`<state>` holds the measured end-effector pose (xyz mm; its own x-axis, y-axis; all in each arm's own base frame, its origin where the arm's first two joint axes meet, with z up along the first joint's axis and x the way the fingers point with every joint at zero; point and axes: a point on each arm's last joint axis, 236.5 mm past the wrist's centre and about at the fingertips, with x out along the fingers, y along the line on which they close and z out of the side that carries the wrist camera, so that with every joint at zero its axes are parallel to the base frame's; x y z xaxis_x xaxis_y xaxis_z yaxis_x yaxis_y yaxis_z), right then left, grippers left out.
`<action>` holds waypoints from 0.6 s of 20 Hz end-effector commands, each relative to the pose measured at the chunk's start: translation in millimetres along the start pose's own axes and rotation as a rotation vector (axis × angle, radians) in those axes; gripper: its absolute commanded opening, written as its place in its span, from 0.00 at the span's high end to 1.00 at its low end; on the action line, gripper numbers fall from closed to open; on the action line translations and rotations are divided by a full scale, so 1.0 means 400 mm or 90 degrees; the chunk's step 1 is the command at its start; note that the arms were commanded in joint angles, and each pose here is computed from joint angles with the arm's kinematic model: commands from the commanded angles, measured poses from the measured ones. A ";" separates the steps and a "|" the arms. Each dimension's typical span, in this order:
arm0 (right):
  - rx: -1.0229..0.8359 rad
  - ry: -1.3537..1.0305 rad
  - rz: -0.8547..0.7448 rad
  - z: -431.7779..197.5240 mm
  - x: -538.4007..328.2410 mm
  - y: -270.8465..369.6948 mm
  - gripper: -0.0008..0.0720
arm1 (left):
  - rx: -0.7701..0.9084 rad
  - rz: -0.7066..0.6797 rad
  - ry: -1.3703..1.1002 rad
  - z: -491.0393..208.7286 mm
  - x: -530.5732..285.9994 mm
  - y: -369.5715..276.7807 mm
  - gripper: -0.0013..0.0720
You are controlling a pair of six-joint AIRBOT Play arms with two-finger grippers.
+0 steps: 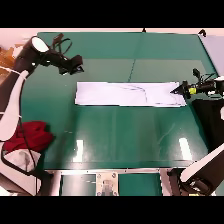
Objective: Fold the shirts.
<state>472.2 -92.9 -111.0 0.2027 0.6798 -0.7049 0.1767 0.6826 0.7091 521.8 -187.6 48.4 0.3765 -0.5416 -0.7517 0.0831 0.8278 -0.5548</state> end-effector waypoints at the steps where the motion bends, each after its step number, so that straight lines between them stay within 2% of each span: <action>1: -0.006 -0.007 -0.001 0.016 -0.003 0.022 0.96 | 0.061 -0.023 -0.006 -0.024 0.072 -0.089 0.95; 6: -0.069 -0.028 -0.008 0.031 -0.138 0.164 0.96 | 0.135 -0.109 0.015 -0.153 0.296 -0.279 0.95; 9: -0.120 -0.020 0.009 -0.008 -0.232 0.328 0.96 | 0.127 -0.173 -0.025 -0.209 0.411 -0.398 0.95; 12: -0.177 -0.059 0.025 -0.028 -0.291 0.485 0.96 | 0.112 -0.198 -0.049 -0.245 0.481 -0.465 0.95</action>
<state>481.3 -61.9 53.5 0.2732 0.6694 -0.6909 -0.0333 0.7243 0.6887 490.0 -418.6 -18.8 0.3299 -0.7384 -0.5882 0.3577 0.6744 -0.6460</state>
